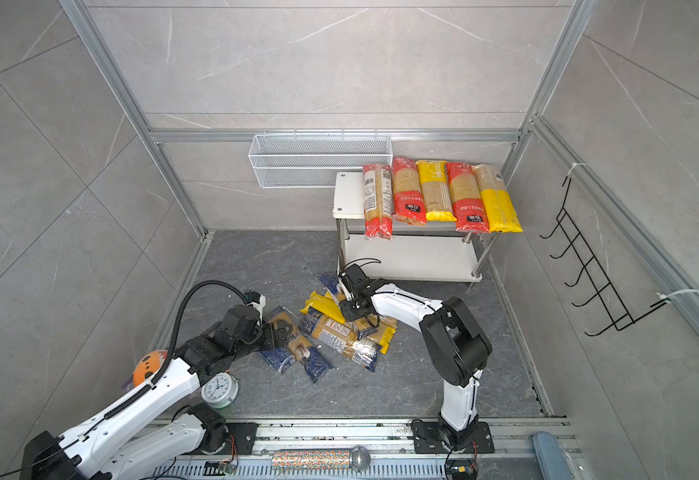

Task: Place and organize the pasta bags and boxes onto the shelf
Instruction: 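Lower the right gripper onto the blue-and-yellow ankara bag and close it, then lift the ankara bag upright with the right gripper toward the shelf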

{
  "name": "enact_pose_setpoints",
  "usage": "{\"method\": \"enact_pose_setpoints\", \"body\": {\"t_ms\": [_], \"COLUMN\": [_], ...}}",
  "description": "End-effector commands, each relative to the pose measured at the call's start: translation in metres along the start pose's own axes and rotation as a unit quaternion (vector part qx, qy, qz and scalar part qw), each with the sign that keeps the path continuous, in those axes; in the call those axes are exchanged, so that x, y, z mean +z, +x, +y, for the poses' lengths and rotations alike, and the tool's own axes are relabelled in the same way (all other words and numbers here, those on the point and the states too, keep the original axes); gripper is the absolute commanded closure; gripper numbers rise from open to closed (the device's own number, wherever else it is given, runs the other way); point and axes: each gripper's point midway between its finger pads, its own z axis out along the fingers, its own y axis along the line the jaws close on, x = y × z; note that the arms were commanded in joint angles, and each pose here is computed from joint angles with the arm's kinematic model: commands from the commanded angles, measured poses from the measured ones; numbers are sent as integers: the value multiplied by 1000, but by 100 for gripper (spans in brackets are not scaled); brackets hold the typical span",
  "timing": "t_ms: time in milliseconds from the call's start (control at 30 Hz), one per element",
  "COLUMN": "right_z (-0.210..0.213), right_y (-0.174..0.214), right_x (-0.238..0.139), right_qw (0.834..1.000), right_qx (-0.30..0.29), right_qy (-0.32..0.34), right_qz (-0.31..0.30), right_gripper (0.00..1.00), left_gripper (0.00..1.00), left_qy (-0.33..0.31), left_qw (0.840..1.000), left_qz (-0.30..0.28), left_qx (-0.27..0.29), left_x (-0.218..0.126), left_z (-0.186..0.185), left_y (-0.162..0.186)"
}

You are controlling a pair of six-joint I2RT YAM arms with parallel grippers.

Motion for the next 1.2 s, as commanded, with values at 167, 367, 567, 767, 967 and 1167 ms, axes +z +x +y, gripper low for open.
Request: {"method": "enact_pose_setpoints", "body": {"t_ms": [167, 367, 567, 767, 967, 1167], "right_z": [21, 46, 83, 119, 130, 107], "right_y": [18, 5, -10, -32, -69, -131], "right_x": [-23, -69, -128, -195, -265, -323], "right_qw": [997, 991, 981, 975, 969, 948], "right_qx": [23, 40, 24, -23, -39, -36], "right_qy": [-61, -130, -186, -191, -149, -37], "right_qz": [31, -6, -52, -108, -195, -313], "right_gripper": [100, 100, 100, 100, 100, 100], "left_gripper": [0, 0, 0, 0, 0, 0], "left_qy": [-4, 3, 18, 23, 21, 22], "left_qw": [1000, 999, 997, 996, 994, 994], "left_qz": [-18, -46, -70, -85, -100, -107], "left_qx": [-3, -17, -25, -27, -31, -29], "left_x": [-20, -46, -66, -84, -97, -105], "left_z": [10, 16, 15, 15, 19, 18], "left_y": [1, -1, -7, -13, -15, -19]}}
